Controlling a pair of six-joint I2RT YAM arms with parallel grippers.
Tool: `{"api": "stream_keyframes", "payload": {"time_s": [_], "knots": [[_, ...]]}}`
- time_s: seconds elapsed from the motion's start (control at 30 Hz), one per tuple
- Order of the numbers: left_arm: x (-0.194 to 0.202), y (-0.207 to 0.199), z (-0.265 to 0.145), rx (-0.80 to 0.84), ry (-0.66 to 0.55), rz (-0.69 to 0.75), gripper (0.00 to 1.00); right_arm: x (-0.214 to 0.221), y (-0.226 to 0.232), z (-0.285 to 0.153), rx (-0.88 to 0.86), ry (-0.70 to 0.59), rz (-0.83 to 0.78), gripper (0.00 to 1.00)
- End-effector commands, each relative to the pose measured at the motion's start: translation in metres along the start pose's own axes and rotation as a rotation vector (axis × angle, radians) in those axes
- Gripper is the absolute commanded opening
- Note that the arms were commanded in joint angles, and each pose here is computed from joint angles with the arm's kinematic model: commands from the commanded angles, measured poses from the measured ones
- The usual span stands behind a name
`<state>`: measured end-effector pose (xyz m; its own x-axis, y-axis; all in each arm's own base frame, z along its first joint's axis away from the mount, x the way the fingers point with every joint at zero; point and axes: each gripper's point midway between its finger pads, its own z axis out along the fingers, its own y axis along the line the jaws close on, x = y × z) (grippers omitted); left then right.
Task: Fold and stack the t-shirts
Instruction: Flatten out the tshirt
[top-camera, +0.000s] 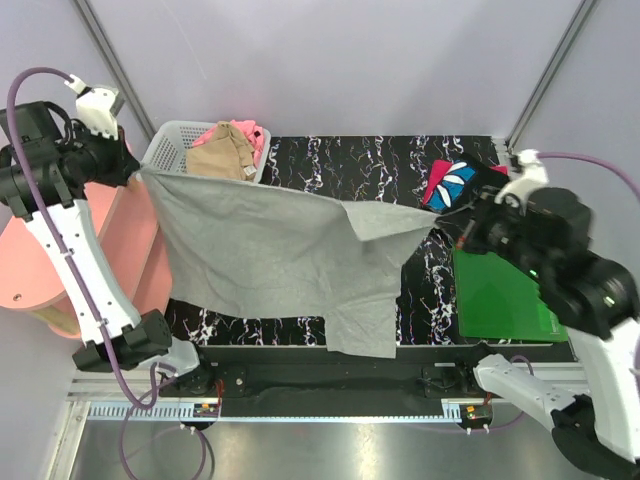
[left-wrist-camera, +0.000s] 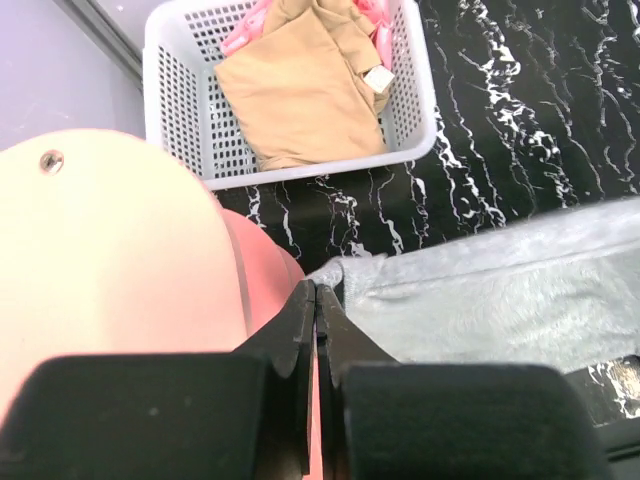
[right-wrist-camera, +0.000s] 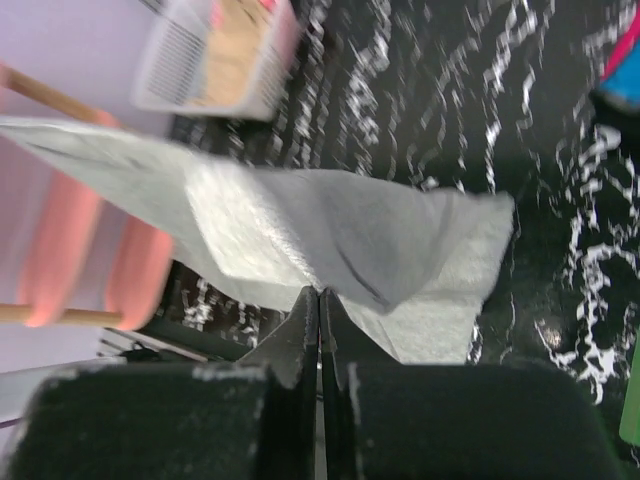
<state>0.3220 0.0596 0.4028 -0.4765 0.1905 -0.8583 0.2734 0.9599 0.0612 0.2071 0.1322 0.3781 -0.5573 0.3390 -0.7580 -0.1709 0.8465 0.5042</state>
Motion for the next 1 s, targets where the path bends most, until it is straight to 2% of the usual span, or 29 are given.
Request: {"api": "stream_keyframes", "payload": {"time_s": [0.0,0.17,0.27,0.4,0.53,0.67,0.73,0.83,0.97], "knots": [[0.041,-0.054,-0.024,0.183,0.122,-0.089,0.00,-0.022,0.014,-0.049,-0.065,-0.084,-0.049,0.00],[0.040,-0.075,-0.042,0.233,0.046,0.068,0.00,-0.040,0.025,-0.081,-0.115,-0.160,-0.068,0.00],[0.025,-0.082,-0.064,0.181,-0.043,0.182,0.00,-0.051,0.028,-0.102,-0.134,-0.222,-0.087,0.00],[0.005,-0.095,-0.097,0.110,-0.144,0.258,0.00,-0.062,0.038,-0.124,-0.176,-0.263,-0.111,0.00],[-0.007,-0.113,-0.126,0.063,-0.245,0.319,0.00,-0.067,0.068,-0.159,-0.340,-0.291,-0.152,0.00],[-0.024,-0.137,-0.173,-0.053,-0.430,0.431,0.00,-0.070,0.095,-0.210,-0.527,-0.397,-0.248,0.00],[-0.031,-0.143,-0.188,-0.088,-0.480,0.428,0.00,-0.067,0.102,-0.239,-0.586,-0.464,-0.309,0.00],[-0.047,-0.141,-0.203,-0.135,-0.531,0.404,0.00,-0.064,0.110,-0.258,-0.604,-0.518,-0.372,0.00],[-0.053,-0.120,-0.184,-0.160,-0.541,0.291,0.00,-0.074,0.102,-0.240,-0.516,-0.516,-0.339,0.00]]}}
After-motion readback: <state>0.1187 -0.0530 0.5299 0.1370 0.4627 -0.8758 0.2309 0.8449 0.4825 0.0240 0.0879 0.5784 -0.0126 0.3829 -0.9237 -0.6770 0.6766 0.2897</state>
